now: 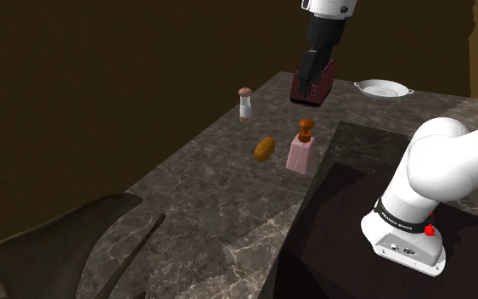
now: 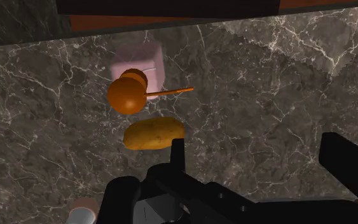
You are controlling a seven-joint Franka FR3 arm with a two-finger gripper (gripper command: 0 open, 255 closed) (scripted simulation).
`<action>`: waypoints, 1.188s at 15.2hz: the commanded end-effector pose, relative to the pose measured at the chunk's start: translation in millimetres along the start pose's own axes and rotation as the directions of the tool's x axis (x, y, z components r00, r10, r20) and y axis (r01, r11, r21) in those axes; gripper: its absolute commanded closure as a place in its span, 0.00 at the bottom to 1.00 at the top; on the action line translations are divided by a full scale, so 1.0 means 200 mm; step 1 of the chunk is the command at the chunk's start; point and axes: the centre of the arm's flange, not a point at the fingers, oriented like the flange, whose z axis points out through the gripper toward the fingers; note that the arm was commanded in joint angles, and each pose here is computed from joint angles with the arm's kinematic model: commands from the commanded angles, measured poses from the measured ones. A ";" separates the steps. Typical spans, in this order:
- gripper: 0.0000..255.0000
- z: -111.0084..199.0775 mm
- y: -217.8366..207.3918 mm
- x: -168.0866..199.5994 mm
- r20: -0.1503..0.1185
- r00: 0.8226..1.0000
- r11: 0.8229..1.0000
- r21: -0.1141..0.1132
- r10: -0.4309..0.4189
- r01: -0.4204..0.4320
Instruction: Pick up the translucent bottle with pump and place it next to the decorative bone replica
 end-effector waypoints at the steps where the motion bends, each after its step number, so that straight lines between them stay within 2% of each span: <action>1: 0.00 0.00 0.00 0.00 0.000 1.000 1.000 0.000 0.000 0.000; 8: 0.00 0.37 0.25 -0.08 -0.026 0.995 0.994 -0.040 -0.099 0.098; 15: 0.00 0.73 0.51 -0.13 -0.048 0.979 0.978 -0.082 -0.198 0.194; 18: 0.00 0.82 0.55 -0.13 -0.050 0.977 0.975 -0.087 -0.209 0.205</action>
